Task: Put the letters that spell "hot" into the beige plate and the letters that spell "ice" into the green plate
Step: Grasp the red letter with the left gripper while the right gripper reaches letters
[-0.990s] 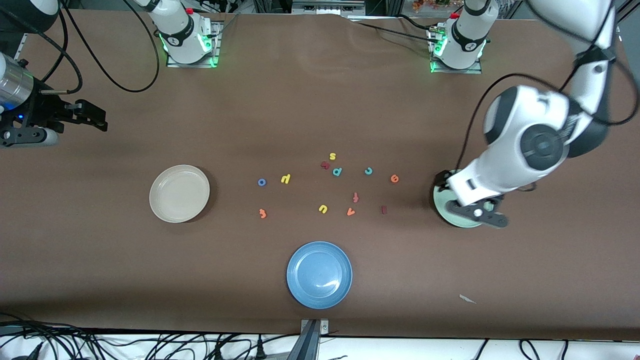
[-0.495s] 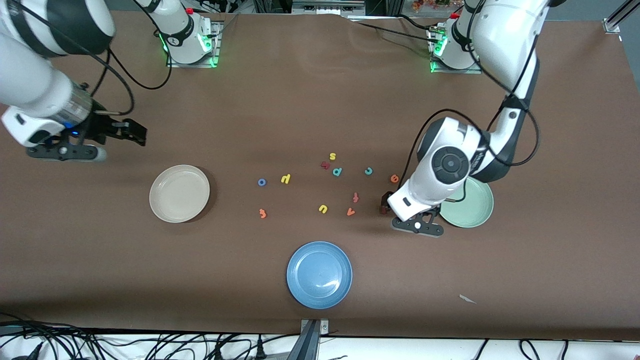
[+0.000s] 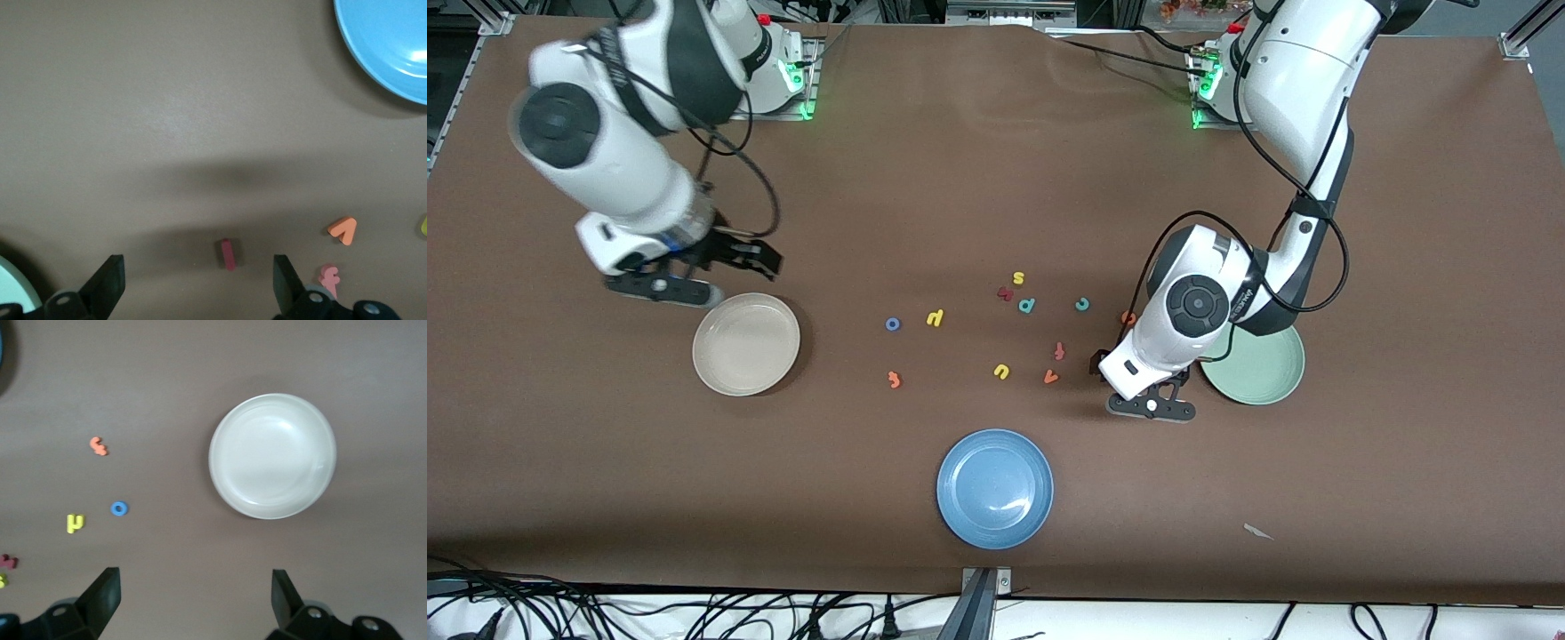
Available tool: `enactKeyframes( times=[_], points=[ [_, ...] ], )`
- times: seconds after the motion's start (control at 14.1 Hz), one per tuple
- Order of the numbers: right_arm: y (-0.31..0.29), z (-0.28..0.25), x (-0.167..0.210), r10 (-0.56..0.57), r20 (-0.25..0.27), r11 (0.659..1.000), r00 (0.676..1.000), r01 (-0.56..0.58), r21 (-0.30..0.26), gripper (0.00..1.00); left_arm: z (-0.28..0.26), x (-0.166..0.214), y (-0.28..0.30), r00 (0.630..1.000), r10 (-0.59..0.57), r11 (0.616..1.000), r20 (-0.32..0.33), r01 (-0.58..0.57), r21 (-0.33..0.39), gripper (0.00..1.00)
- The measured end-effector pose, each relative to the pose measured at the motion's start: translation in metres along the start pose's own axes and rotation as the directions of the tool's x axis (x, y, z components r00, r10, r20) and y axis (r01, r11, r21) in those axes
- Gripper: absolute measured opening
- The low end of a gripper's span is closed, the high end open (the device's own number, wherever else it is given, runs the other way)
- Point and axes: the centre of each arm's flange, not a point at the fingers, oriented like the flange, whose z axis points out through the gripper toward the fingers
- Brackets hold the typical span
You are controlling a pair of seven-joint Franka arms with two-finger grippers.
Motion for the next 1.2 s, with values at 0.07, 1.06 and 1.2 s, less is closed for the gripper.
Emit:
enactKeyframes(
  times=[0.07, 1.06, 1.2],
  points=[
    [-0.016, 0.011, -0.003, 0.012, -0.002, 1.000, 1.000, -0.012, 0.001, 1.00, 0.002, 0.000, -0.001, 1.000, -0.004, 1.000, 0.000, 0.004, 0.001, 0.93],
    [-0.150, 0.153, -0.035, 0.230, -0.033, 0.972, 0.973, -0.228, 0.060, 1.00, 0.060, -0.006, 0.001, 0.999, -0.009, 1.000, 0.031, 0.009, 0.005, 0.59],
    [-0.156, 0.171, -0.038, 0.229, -0.030, 0.972, 0.973, -0.227, 0.059, 1.00, 0.066, -0.008, 0.002, 0.999, -0.006, 1.000, 0.039, 0.006, 0.007, 0.60]
  ],
)
